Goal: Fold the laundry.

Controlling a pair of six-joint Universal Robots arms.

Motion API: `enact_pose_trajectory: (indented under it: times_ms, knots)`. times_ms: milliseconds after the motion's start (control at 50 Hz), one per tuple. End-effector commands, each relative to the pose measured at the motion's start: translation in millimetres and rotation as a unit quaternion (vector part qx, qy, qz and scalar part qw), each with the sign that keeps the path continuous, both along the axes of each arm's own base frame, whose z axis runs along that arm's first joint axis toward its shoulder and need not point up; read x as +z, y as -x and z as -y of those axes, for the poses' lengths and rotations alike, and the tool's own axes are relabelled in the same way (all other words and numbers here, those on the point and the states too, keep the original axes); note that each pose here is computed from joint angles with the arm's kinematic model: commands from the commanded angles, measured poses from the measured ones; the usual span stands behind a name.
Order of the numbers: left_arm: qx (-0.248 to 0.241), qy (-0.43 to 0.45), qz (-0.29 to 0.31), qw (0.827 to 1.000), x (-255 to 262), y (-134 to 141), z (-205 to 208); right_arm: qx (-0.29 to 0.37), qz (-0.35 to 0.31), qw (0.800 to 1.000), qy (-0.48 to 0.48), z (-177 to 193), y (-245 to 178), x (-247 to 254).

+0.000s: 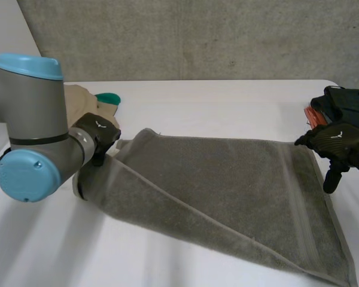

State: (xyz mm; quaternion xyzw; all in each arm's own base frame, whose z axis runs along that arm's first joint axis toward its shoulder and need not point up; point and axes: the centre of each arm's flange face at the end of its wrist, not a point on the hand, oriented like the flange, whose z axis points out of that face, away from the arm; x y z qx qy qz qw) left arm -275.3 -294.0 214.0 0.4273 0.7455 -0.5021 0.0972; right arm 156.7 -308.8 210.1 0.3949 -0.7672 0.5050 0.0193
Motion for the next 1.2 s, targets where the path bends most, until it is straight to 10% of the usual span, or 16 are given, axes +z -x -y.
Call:
enact_pose_trajectory:
  times_ms: [20, 440, 1200]
  knots:
    - [0.022, 0.000, 0.014, 1.000, -10, 4, 13, 0.015, 0.081, 0.995, -0.054, -50, -18, 15]
    - [0.071, 0.011, 0.015, 0.997, -16, -5, 40, 0.021, 0.044, 0.985, -0.164, -129, -41, -26]
    - [0.061, -0.003, 0.021, 0.998, -22, -13, 45, 0.036, -0.108, 0.994, -0.009, -49, -24, -45]
